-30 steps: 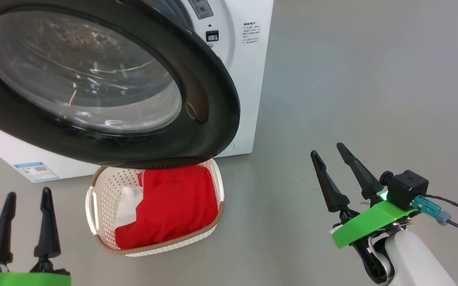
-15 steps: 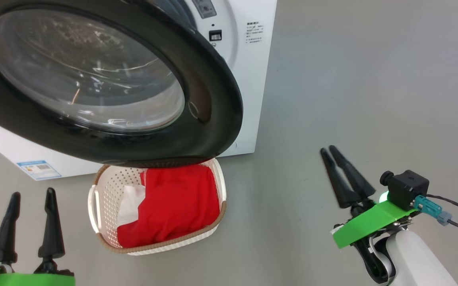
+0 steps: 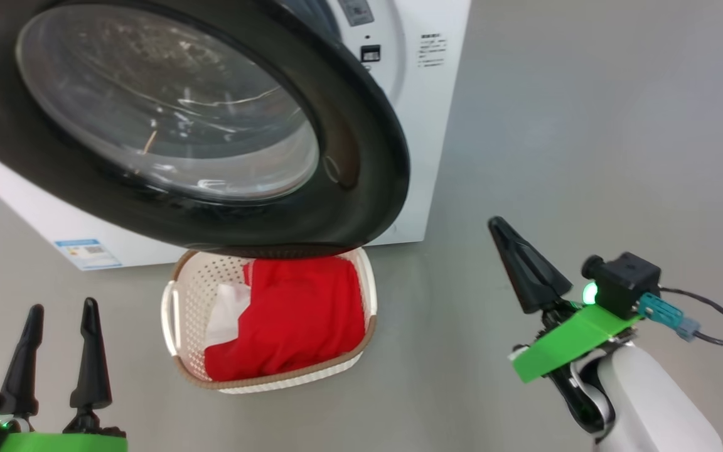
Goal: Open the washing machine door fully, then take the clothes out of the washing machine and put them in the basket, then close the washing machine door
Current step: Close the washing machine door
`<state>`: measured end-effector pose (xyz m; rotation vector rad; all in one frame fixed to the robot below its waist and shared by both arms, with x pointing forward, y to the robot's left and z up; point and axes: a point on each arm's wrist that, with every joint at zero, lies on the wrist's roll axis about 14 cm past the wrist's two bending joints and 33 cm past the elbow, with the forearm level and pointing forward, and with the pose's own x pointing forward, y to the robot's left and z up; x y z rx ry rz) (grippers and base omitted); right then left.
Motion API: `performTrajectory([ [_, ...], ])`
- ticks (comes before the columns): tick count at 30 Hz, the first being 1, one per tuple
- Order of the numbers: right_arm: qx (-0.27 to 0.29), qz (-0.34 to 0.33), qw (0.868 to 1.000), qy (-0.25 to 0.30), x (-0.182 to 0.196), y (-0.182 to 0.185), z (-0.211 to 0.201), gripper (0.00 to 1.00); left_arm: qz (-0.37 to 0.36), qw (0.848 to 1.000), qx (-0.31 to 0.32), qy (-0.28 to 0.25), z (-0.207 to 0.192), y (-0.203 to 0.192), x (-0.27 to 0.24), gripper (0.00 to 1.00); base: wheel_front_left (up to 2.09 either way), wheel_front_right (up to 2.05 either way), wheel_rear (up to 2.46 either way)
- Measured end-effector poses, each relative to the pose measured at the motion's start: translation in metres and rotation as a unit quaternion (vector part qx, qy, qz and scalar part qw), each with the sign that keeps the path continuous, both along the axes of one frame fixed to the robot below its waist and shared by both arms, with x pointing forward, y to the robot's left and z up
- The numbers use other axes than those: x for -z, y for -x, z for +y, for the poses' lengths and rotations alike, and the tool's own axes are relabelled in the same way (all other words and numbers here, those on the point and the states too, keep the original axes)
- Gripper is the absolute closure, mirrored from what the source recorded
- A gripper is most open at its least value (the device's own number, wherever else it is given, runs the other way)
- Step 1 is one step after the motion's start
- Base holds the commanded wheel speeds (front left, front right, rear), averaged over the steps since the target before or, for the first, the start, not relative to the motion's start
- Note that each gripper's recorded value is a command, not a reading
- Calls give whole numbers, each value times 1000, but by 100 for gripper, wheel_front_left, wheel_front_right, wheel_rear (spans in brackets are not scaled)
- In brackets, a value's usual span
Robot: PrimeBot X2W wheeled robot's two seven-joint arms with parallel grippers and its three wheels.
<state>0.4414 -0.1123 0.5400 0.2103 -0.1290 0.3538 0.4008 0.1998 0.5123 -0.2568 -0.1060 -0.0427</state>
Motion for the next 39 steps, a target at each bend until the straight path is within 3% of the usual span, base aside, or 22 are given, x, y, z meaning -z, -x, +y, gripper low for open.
performTrajectory([
  [20,-128,-16,991,39,-2,-30,81,100,18,999,-38,-2,25,10,11,0,0,0,0],
  [39,-169,-5,981,92,24,-80,103,100,44,997,-61,-3,43,5,29,0,0,0,0],
])
